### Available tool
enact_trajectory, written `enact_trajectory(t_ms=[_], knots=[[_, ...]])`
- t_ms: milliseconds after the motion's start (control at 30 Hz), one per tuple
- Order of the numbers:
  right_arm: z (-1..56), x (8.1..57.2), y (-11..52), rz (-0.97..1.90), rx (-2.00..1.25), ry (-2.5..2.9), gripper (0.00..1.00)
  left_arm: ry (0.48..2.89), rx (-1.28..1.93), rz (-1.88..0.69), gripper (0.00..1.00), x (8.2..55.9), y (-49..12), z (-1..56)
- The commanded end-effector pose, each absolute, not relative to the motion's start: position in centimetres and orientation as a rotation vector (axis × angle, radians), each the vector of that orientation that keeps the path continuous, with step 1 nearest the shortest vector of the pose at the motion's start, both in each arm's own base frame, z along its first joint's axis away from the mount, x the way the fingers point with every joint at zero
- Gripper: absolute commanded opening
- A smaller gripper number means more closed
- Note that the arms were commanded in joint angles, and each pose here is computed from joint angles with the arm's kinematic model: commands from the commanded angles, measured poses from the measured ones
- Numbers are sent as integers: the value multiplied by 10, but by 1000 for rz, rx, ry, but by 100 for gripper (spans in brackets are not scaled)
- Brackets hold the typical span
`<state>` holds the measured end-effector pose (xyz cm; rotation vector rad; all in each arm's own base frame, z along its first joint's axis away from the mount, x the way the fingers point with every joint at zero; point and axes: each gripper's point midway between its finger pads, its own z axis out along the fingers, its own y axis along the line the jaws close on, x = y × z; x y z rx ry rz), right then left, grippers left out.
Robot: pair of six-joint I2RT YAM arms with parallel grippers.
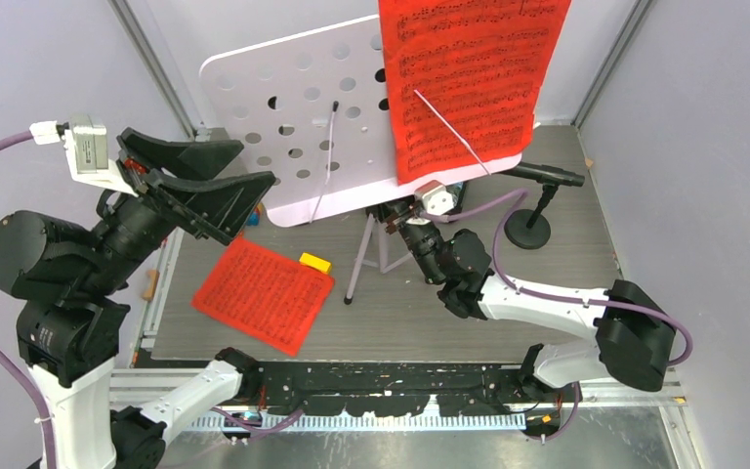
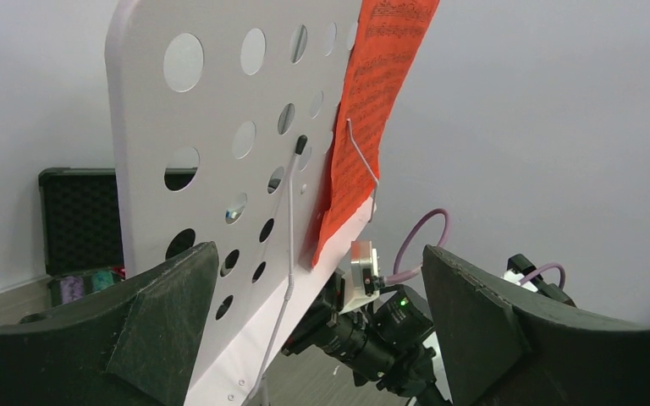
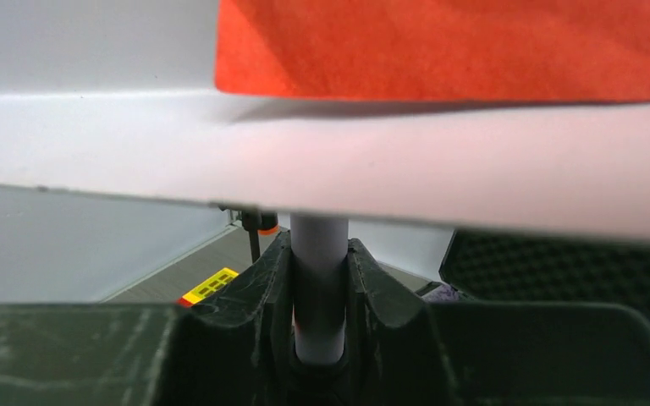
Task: Pack up the instrument practice props
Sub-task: Move the music stand to the center of the board.
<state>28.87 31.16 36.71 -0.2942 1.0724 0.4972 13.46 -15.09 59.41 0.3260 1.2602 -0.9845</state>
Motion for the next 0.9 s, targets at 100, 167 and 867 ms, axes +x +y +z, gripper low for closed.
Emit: enact_trajectory(t_ms=[100, 167, 867], knots=[[437, 281, 275, 453, -169, 993, 0, 1245, 329, -969, 93, 133, -148, 595], [440, 281, 272, 433, -182, 1009, 0, 1244, 326, -971, 93, 134, -149, 594], [433, 285, 264, 404, -162, 1102, 0, 1297, 135, -672, 100, 126, -83, 565]])
